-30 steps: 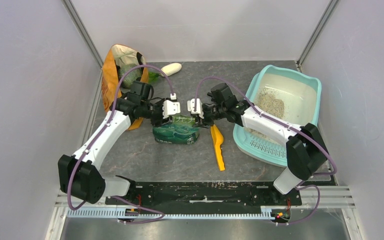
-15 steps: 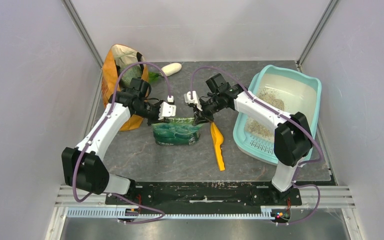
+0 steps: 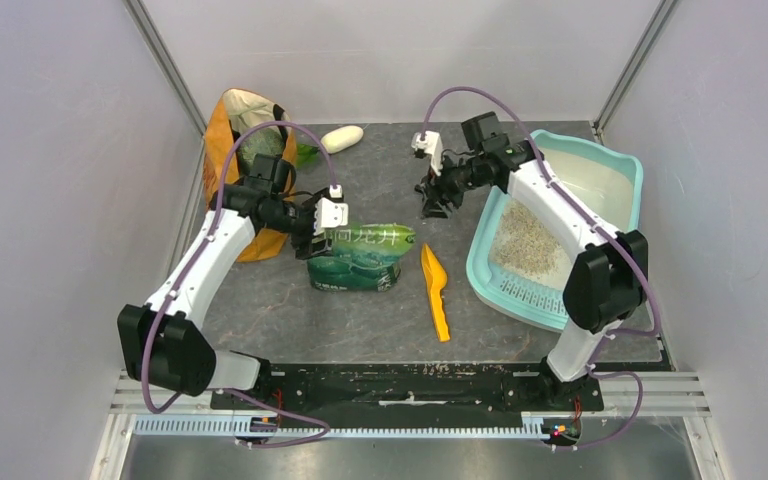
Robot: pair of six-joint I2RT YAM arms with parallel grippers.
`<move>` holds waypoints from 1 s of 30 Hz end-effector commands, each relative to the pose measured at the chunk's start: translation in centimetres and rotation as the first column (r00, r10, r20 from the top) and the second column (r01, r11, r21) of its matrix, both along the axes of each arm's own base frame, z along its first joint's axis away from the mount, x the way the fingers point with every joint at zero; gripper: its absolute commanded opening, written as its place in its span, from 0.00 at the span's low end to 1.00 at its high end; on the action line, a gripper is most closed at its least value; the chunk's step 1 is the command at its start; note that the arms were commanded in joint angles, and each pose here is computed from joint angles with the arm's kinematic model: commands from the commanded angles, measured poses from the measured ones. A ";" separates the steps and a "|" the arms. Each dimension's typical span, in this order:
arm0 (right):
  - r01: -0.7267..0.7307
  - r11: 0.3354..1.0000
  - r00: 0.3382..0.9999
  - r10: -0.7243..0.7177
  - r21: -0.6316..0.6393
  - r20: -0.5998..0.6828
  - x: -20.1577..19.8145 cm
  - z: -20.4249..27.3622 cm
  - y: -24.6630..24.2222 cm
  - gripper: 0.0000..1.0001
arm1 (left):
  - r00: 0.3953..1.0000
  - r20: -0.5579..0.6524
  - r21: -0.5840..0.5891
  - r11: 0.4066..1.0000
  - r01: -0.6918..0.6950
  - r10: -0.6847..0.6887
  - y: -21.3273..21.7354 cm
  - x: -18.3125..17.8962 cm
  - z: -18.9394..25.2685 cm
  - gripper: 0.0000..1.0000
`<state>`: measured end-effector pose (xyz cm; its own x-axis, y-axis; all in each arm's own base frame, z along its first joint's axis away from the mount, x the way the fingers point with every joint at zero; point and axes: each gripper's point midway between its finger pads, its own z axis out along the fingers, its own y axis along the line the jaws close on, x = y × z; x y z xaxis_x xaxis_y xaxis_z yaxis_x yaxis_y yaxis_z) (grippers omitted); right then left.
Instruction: Fill the litter box with clean litter
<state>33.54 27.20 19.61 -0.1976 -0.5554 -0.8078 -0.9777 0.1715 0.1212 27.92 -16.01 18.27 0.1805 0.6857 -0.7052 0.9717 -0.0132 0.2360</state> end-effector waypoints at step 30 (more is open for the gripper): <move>0.435 0.782 0.816 -0.132 -0.446 0.563 17.2 -15.4 -4.7 0.45 | 0.983 0.147 -0.161 0.983 -0.088 0.112 -2.0 0.5 7.8 0.85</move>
